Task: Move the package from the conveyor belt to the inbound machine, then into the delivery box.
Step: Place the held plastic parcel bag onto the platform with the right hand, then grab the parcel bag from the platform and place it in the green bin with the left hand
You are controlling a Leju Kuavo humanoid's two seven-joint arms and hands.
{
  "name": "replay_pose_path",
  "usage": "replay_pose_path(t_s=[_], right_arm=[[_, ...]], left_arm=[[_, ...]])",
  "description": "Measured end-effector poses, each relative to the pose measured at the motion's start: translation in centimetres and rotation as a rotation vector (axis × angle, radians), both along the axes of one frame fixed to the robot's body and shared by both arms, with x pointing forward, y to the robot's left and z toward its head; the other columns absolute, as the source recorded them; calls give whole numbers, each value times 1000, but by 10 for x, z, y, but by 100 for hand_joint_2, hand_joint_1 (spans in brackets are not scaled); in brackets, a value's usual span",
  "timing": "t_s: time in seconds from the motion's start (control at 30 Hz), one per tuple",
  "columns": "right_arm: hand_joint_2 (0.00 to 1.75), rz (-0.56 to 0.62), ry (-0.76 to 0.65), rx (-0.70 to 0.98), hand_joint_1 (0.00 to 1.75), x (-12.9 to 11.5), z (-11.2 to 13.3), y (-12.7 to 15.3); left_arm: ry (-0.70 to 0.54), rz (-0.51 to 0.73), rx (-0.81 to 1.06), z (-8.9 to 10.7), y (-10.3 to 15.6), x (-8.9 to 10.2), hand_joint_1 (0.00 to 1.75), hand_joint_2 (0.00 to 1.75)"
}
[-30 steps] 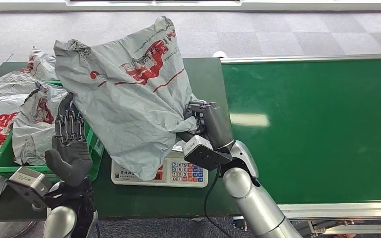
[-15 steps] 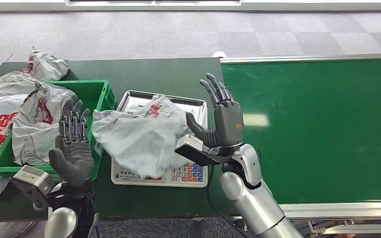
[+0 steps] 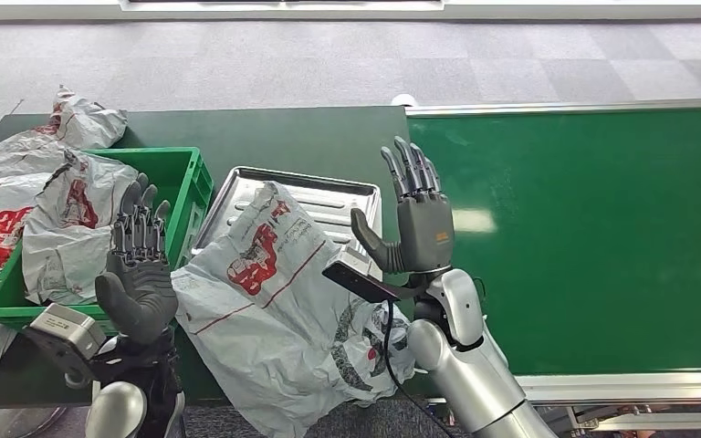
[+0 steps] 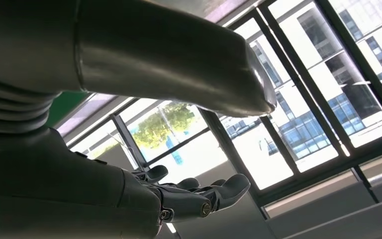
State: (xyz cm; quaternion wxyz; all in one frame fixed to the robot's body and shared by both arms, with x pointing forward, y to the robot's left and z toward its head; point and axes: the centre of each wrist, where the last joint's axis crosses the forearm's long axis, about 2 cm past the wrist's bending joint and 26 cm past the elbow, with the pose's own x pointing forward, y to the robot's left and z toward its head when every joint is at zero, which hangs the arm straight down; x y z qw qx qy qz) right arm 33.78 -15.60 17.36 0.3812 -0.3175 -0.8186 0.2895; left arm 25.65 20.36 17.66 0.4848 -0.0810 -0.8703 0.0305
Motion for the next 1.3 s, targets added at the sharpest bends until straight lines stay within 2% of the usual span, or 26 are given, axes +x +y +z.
replay_pose_path(t_s=[0.27,0.57,0.7,0.87,0.93,1.07,1.1,1.23,1.3], right_arm=[[0,-14,-13,49,0,-6,2,-5],[0,4,-128,135,0,-26,22,-9],[175,44,-84,176,0,-34,27,-12],[175,85,303,106,0,-36,16,-11],[175,84,394,80,0,-36,7,-11],[0,122,554,74,0,-36,-13,-8],[0,131,596,75,0,-36,-21,-8],[175,151,739,75,0,-43,-59,-2],[175,150,793,63,0,-50,-79,1]], left_arm=[[-1,2,8,-1,0,-1,0,0],[-1,3,9,-1,0,-1,0,0],[-3,5,15,-2,0,-2,0,0],[1,5,29,-3,0,-3,0,0],[6,3,31,-3,-1,-3,0,0],[13,-1,32,-1,-1,-1,0,0],[15,-2,32,0,-1,0,0,0],[19,-2,33,4,-1,3,0,0],[21,0,33,5,-1,4,0,0]])
